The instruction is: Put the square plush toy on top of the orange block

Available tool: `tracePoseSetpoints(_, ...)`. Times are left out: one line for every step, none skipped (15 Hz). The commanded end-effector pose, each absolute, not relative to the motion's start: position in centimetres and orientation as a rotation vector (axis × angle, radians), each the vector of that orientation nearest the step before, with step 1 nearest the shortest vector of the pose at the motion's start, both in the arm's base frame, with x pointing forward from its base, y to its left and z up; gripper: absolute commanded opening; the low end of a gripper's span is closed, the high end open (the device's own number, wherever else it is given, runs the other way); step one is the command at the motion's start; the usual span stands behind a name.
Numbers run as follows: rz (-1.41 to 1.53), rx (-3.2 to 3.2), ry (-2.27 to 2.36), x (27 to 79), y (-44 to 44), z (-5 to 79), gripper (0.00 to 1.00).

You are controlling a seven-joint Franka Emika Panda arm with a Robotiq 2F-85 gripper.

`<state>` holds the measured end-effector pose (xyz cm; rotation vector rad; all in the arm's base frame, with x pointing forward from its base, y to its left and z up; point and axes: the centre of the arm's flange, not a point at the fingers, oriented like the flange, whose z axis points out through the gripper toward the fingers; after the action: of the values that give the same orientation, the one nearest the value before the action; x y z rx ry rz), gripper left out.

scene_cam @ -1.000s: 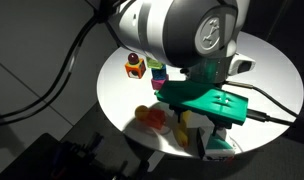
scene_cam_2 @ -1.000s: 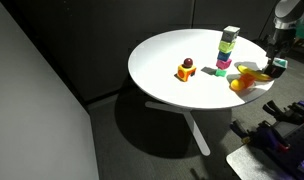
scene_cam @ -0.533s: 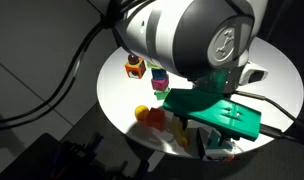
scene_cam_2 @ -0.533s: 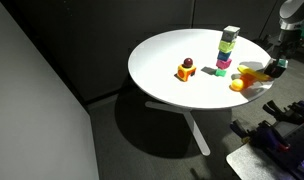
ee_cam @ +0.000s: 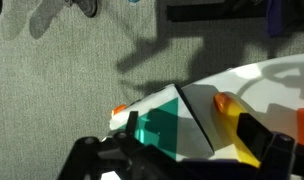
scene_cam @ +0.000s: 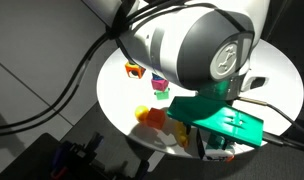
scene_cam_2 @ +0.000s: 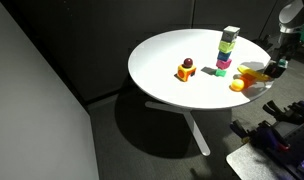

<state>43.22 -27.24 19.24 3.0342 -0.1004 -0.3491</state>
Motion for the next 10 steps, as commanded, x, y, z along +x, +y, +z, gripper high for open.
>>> tracePoseSetpoints(-0.306, 3.003, -0.097, 43.3, -28.3, 18.9, 1.0)
tracePoseSetpoints(-0.297, 2.999, -0.094, 43.4, -28.4, 18.9, 1.0)
tracePoseSetpoints(-0.292, 2.996, -0.093, 43.4, -28.6, 18.8, 1.0)
tracePoseSetpoints(-0.285, 2.992, -0.089, 43.4, -28.7, 18.7, 1.0)
tracePoseSetpoints(-0.279, 2.989, -0.085, 43.3, -28.8, 18.6, 1.0)
tracePoseSetpoints(-0.275, 2.986, -0.082, 43.4, -28.9, 18.4, 1.0)
tracePoseSetpoints(-0.27, 2.985, -0.078, 43.4, -29.0, 18.2, 1.0)
tracePoseSetpoints(-0.265, 2.984, -0.075, 43.3, -29.1, 18.0, 1.0)
tracePoseSetpoints(-0.259, 2.983, -0.071, 43.4, -29.1, 17.8, 1.0)
tracePoseSetpoints(-0.256, 2.981, -0.07, 43.4, -29.2, 17.6, 1.0)
